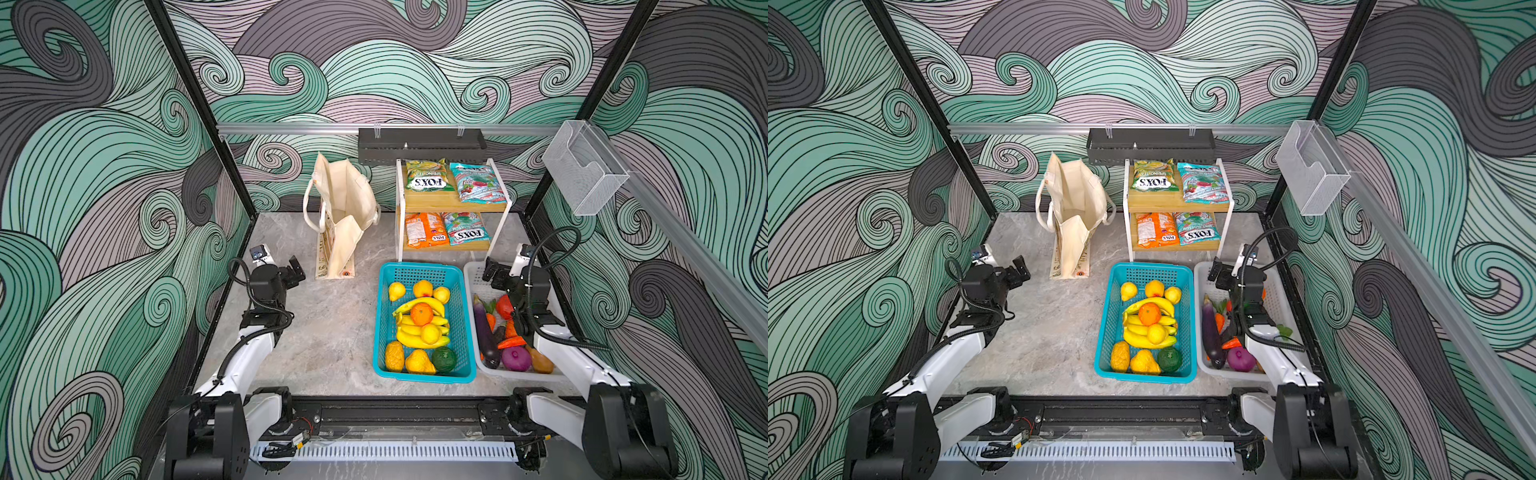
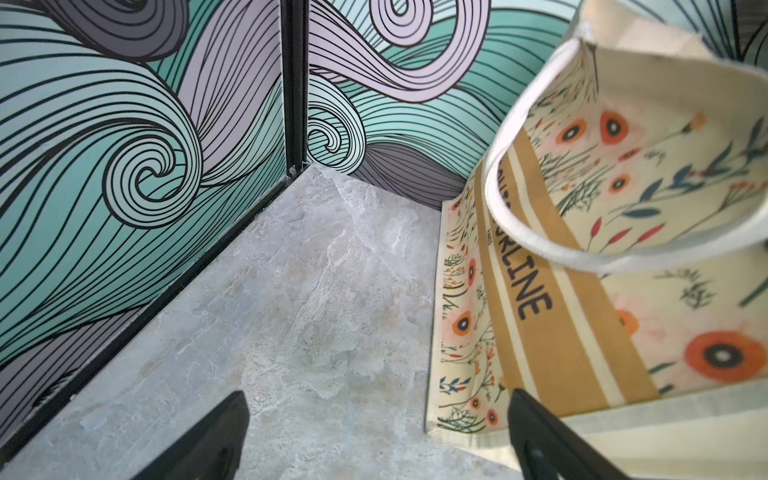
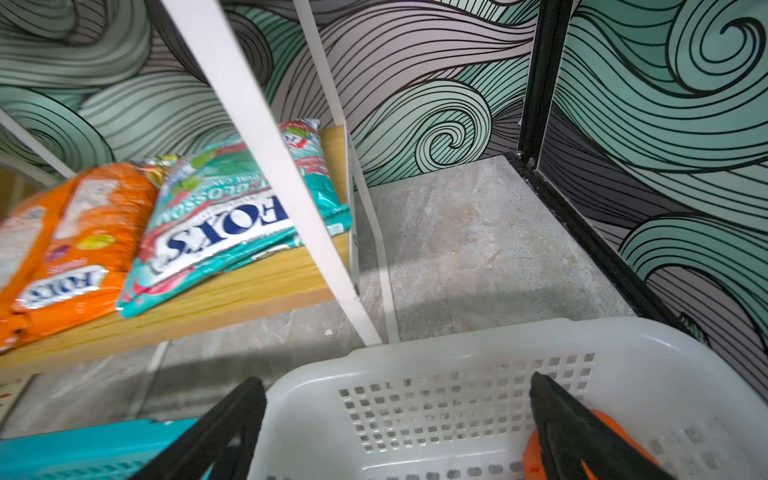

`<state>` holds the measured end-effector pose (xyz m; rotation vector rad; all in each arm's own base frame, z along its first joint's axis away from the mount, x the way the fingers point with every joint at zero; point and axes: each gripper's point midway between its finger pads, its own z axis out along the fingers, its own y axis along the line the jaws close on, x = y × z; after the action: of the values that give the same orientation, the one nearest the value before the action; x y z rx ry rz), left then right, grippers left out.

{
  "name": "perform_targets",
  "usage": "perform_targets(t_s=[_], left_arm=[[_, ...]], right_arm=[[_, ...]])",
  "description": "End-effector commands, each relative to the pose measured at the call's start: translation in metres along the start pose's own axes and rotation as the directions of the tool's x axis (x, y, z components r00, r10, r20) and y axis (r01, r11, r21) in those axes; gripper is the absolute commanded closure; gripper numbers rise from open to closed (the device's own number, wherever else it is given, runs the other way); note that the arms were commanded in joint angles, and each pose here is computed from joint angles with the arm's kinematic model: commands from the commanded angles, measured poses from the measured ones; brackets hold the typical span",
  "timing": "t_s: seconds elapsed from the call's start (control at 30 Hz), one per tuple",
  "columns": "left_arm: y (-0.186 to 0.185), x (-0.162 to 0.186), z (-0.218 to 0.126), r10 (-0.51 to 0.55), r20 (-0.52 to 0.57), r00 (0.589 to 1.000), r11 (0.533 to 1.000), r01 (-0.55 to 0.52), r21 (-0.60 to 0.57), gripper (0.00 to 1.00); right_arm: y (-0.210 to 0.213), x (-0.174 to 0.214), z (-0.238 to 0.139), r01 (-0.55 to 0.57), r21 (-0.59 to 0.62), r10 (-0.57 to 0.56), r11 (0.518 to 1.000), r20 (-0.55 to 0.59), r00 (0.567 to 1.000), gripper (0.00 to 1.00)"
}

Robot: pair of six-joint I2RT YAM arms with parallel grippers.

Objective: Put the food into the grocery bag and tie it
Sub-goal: 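Reach the left gripper to the cream tote bag while the right gripper rises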

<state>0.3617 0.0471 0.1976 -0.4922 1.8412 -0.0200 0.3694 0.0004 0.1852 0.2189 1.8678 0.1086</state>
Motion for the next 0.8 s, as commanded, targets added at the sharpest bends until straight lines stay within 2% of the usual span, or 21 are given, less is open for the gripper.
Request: perform_targets(t_s=[0.0,0.07,0.13,0.23,0.37,0.53,0.63,0.77], left_arm=[[-0.013,-0.001,-0.016,-0.197,-0.115,0.974,0.979,0.201,0.028,0.01],[-0.034,-0.013,-0.024,-0.273,-0.129,0.953,0.949,0.289,0.126,0.01],[-0.058,-0.027,-0.035,-0.262,-0.15,0.953,0.922,0.293,0.253,0.01],[-0.074,-0.043,-0.054,-0.246,-0.189,0.951,0.907,0.295,0.3,0.02],[-0.095,-0.061,-0.072,-0.163,-0.196,0.967,0.898,0.228,0.376,0.01],[-0.13,-0.071,-0.089,0.03,-0.195,0.98,0.901,0.058,0.43,0.01],[-0.155,-0.073,-0.093,0.096,-0.208,0.973,0.877,0.016,0.48,0.01],[-0.184,-0.076,-0.1,0.234,-0.188,0.954,0.851,-0.108,0.514,0.01]], right_arm=[[0.026,0.01,-0.015,-0.117,-0.141,0.101,0.983,-0.113,0.988,0.01],[0.042,0.001,-0.025,-0.117,-0.225,0.091,0.967,-0.12,0.989,0.01],[0.058,-0.006,-0.035,-0.125,-0.307,0.085,0.944,-0.139,0.987,0.01],[0.085,-0.014,-0.051,-0.127,-0.455,0.057,0.881,-0.165,0.985,0.01],[0.099,-0.021,-0.06,-0.142,-0.515,0.043,0.845,-0.201,0.979,0.01],[0.111,-0.032,-0.068,-0.161,-0.564,0.033,0.81,-0.229,0.973,0.01],[0.115,-0.037,-0.071,-0.204,-0.564,0.055,0.8,-0.269,0.961,0.02],[0.13,-0.043,-0.081,-0.244,-0.623,0.053,0.743,-0.31,0.949,0.03]])
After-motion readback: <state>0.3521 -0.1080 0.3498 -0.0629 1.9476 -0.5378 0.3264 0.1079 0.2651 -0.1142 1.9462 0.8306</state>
